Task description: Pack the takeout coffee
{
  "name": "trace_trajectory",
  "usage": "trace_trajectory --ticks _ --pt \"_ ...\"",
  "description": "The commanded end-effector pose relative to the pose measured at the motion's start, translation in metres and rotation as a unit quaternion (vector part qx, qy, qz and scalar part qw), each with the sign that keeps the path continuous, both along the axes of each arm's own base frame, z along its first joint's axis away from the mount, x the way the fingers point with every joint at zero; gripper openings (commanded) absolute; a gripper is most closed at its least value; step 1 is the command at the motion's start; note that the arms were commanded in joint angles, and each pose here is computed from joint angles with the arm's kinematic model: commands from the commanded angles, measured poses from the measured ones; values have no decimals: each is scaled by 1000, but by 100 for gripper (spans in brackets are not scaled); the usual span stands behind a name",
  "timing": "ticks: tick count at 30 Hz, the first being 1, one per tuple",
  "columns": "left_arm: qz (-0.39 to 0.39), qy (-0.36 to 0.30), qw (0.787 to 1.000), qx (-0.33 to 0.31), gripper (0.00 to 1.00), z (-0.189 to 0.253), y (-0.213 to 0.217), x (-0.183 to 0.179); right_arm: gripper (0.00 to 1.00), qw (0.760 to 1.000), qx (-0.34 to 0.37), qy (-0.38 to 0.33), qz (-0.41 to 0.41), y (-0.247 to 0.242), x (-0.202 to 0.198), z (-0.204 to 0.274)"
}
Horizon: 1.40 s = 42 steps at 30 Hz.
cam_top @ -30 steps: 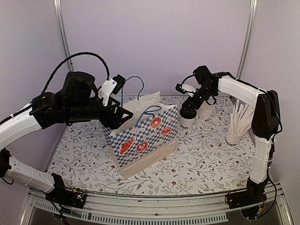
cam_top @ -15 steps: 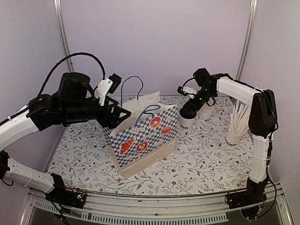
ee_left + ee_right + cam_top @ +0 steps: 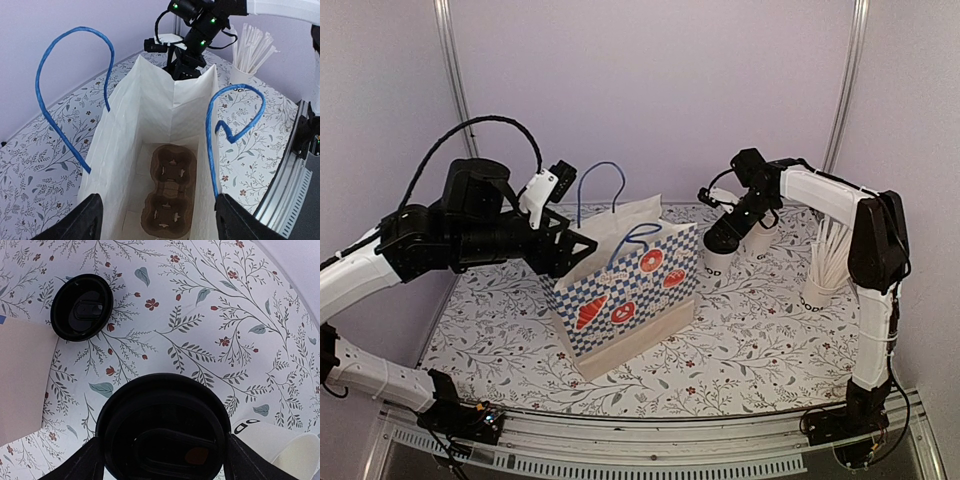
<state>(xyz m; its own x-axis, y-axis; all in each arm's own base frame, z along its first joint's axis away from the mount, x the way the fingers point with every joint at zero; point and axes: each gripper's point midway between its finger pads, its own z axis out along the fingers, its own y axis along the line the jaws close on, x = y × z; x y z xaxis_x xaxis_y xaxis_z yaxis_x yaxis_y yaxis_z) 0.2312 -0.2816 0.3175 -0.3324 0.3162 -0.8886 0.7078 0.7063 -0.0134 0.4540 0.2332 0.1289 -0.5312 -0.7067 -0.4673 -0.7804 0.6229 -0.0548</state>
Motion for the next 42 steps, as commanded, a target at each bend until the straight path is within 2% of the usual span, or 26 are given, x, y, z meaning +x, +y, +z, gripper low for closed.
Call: trace_trajectory --ticks 1,11,21,27,32,42 --pt "8 -8 1000 -24 80 10 6 2 79 1000 4 5 -4 0 1 2" --pt "21 -16 999 -37 80 20 13 2 67 999 30 9 16 -4 -34 36" --pt "57 -41 996 -60 79 37 26 7 67 997 37 49 36 -26 -112 40" --pt "73 -56 993 -72 79 40 34 8 70 996 48 42 69 -29 -157 42" --pt "75 -56 993 -68 79 35 35 9 73 995 58 29 74 -32 -169 41" --pt "79 -59 992 -85 79 31 41 5 75 996 55 29 67 -29 -168 14"
